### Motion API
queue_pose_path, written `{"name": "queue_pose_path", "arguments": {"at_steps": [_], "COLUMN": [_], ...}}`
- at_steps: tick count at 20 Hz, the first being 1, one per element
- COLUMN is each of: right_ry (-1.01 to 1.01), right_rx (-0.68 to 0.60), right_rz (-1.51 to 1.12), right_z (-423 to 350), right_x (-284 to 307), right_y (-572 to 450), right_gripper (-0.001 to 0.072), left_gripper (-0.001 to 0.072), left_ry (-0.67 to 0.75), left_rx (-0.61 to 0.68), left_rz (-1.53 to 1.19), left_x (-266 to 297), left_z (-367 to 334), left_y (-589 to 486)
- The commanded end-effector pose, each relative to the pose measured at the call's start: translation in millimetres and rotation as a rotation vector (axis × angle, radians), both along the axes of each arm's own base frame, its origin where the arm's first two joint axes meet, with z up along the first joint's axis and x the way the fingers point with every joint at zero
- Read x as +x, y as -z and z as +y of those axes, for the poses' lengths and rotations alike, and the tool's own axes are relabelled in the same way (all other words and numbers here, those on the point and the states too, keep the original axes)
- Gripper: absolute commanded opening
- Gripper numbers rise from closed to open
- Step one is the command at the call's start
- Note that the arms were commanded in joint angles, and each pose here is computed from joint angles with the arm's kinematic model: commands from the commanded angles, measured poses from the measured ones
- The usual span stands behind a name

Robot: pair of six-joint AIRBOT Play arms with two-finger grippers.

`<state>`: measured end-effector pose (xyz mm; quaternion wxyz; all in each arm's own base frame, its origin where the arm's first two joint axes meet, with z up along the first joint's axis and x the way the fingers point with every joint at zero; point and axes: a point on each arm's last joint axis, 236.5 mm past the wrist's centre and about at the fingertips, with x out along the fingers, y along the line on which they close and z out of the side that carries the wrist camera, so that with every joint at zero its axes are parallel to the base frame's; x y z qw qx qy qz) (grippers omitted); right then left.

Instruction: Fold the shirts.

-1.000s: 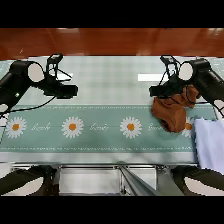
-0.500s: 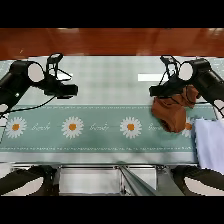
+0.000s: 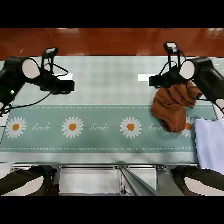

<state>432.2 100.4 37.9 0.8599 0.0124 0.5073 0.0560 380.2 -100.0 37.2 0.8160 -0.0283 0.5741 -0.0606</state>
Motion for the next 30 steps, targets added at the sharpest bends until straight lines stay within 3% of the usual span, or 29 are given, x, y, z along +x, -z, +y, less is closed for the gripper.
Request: {"name": "queue_pose_path", "arguments": {"at_steps": [1,3,5,11,19,20,24,28,30], "right_ry": [0.064,0.15,0.235,0.381,0.353,0.35,0.233,0.147,0.118], "right_rx": [-0.126,-0.255,-0.267,0.019,0.161,0.17,0.198,0.235,0.213], "right_rz": [-0.051,-0.037,-0.002,0.201,0.408,0.404,0.416,0.16,-0.068], "right_z": [-49,-106,-143,-143,-107,-105,-90,-82,-85], "right_x": [1,-24,-55,-92,-88,-87,-86,-31,-6], "right_y": [-38,-61,-55,63,150,149,136,25,-64], "right_gripper": [0.0416,0.0416,0.0416,0.0416,0.0395,0.0358,0.0021,0.0021,0.0021], "left_gripper": [0.0506,0.0506,0.0506,0.0506,0.0506,0.0506,0.0505,0.0505,0.0505], "left_ry": [-0.053,-0.093,-0.102,-0.12,-0.135,-0.14,-0.183,-0.367,-0.341], "left_rx": [0.202,0.222,0.181,0.048,-0.132,-0.159,-0.183,-0.152,-0.088], "left_rz": [-0.035,-0.109,-0.183,-0.074,-0.171,-0.191,-0.313,-0.304,-0.281], "left_x": [-7,-22,-46,-105,-74,-68,-41,-45,-59], "left_z": [65,84,83,62,25,20,29,94,115], "left_y": [-41,-74,-92,-20,-13,-16,-33,-46,-45]}}
